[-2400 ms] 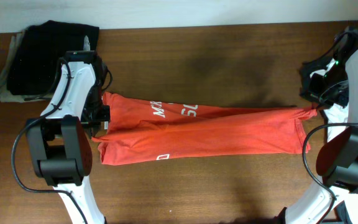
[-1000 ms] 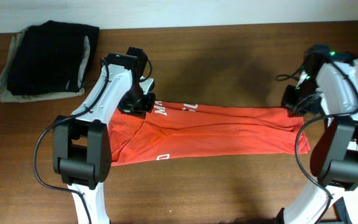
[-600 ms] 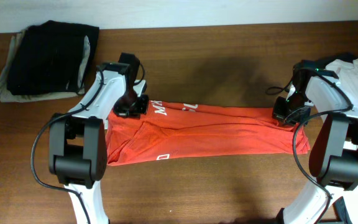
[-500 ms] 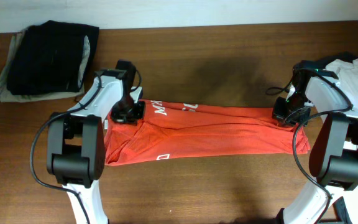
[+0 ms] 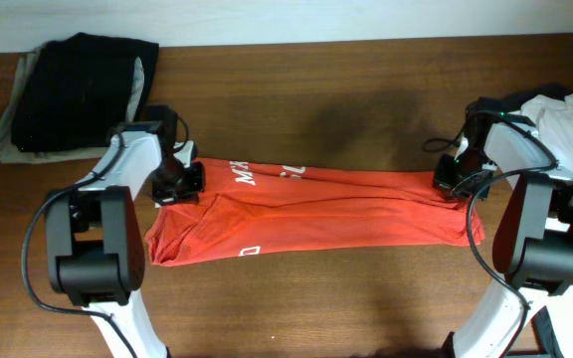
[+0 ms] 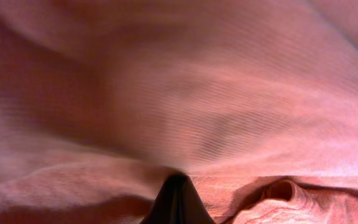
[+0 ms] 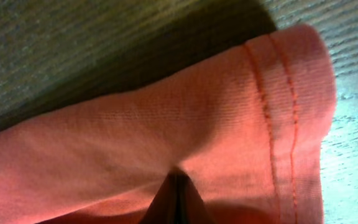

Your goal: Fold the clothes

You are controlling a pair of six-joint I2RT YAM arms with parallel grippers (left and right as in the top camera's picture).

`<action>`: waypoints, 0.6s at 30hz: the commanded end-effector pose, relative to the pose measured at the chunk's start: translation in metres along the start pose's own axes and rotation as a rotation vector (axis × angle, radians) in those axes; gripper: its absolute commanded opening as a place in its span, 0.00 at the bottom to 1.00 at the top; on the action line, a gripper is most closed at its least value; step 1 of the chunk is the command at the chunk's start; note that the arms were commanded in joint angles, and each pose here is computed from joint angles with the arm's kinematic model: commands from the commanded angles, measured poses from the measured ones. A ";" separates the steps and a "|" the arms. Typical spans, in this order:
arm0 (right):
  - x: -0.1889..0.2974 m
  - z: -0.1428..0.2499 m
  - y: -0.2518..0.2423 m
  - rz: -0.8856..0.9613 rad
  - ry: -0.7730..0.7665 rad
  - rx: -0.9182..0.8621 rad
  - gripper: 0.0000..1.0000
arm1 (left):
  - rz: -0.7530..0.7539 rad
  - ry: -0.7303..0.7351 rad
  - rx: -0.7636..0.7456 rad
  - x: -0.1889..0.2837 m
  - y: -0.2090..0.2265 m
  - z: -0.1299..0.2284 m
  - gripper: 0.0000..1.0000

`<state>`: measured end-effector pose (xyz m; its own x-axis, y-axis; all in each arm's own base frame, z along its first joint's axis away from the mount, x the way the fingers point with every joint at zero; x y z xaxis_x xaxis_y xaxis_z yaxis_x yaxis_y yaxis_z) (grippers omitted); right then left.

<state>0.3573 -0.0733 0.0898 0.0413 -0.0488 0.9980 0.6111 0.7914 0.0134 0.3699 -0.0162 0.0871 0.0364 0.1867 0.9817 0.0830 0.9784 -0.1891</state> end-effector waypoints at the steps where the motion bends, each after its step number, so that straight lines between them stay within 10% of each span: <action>1: -0.019 0.001 -0.003 0.045 0.034 -0.009 0.04 | -0.098 0.048 0.136 -0.009 0.038 0.013 0.01; 18: 0.044 -0.038 0.018 -0.022 -0.116 -0.005 0.04 | -0.085 -0.089 0.224 0.040 0.072 0.012 0.01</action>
<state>0.3806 -0.0750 0.1005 -0.0008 -0.0448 0.9990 0.6047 0.7956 0.0362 0.3637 0.0519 0.0882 0.0073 0.2063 0.9785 -0.1442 0.9685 -0.2031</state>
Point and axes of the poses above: each gripper's point midway between its finger pads, its own x axis back along the fingers, its own y axis along the line the jaws close on, z = x × y, the point moved 9 cm from there along x, back along the fingers, and after that the axes turned 12 degrees about -x, right-handed, at the moved point
